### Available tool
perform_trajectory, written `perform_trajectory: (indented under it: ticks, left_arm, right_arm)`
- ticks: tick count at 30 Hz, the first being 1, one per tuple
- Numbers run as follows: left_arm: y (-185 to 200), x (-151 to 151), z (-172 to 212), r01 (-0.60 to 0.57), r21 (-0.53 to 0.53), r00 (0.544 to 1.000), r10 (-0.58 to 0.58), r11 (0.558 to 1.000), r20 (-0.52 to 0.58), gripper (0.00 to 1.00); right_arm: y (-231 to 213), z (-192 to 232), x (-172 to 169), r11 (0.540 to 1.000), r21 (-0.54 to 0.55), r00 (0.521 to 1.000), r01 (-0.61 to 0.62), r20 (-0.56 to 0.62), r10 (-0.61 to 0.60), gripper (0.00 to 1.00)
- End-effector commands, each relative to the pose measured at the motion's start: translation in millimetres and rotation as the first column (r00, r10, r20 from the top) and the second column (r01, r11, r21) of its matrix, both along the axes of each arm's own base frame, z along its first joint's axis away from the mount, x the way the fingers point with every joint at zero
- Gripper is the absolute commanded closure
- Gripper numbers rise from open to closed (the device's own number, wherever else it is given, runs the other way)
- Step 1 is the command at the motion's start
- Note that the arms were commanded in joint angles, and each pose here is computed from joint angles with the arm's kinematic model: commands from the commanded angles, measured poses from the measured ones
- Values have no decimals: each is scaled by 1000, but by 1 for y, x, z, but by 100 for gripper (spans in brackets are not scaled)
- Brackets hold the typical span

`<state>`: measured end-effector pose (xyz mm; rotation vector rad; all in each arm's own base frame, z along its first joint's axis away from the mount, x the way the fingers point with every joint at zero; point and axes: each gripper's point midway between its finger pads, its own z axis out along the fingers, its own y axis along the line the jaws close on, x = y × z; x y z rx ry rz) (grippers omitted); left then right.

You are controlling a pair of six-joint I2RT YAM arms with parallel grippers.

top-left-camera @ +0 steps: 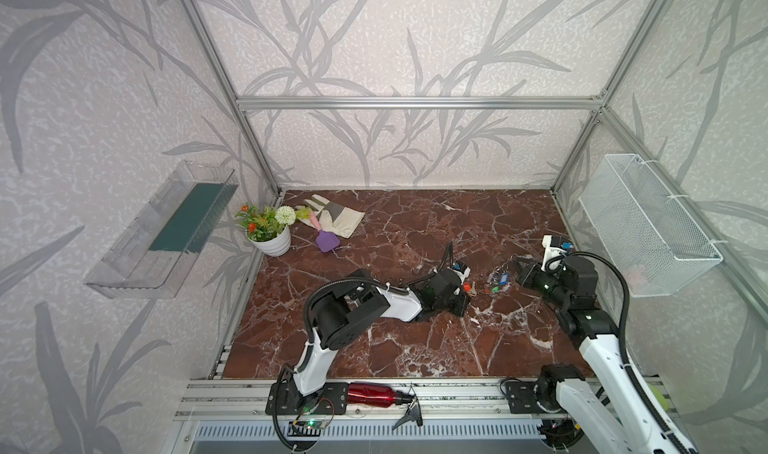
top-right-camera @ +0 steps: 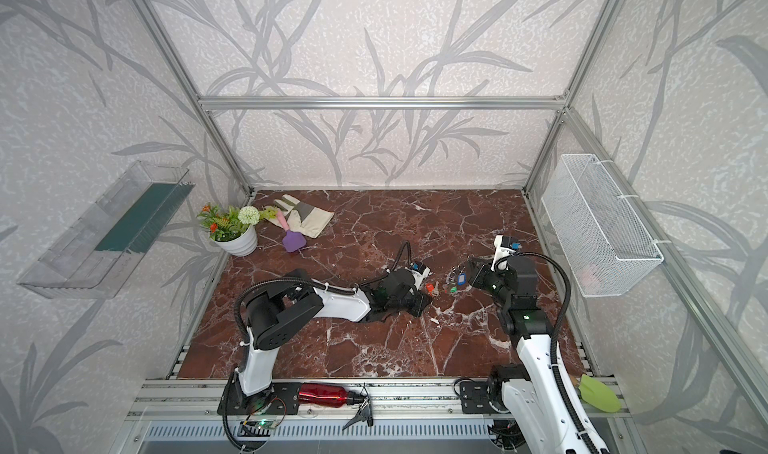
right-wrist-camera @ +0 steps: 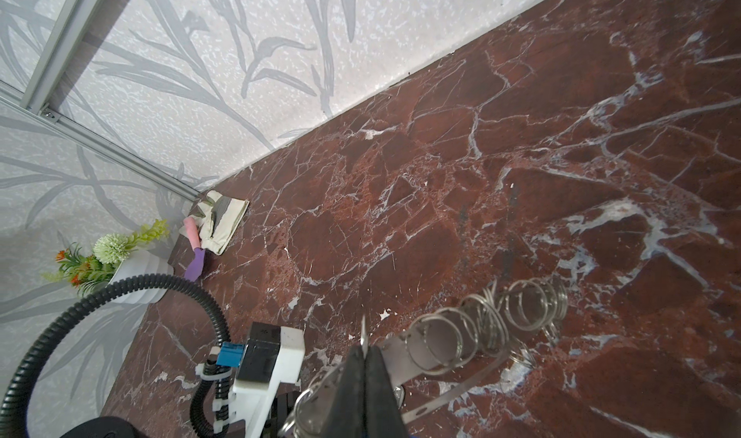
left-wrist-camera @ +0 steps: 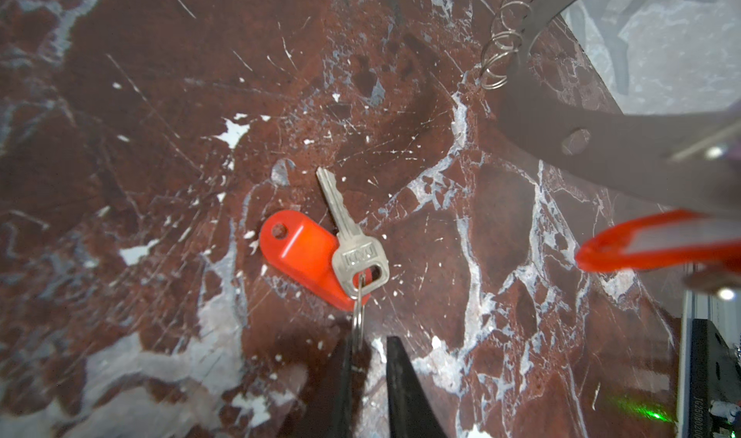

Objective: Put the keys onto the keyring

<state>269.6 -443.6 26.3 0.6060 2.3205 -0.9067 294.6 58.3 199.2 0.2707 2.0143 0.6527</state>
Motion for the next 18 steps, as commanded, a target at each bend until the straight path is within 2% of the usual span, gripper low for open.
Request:
perform_trajectory:
  ticks: [1,10,14,18]
  left_arm:
    - [1,2,-9,-24,27,999,25,999,-22,83]
    - [8,1,-4,-29,50,999,31,998,-41,100]
    - [17,-6,1,2,85,997,5,996,-82,100]
    - [31,-15,7,73,170,989,-49,983,-139,100]
  right_arm:
    - [3,14,4,1000,12,998,-18,59,17,100]
    - [5,12,4,999,17,998,-33,58,32,100]
    - [5,10,2,999,18,998,-34,59,33,100]
    - [6,12,1,999,17,997,-41,71,40,100]
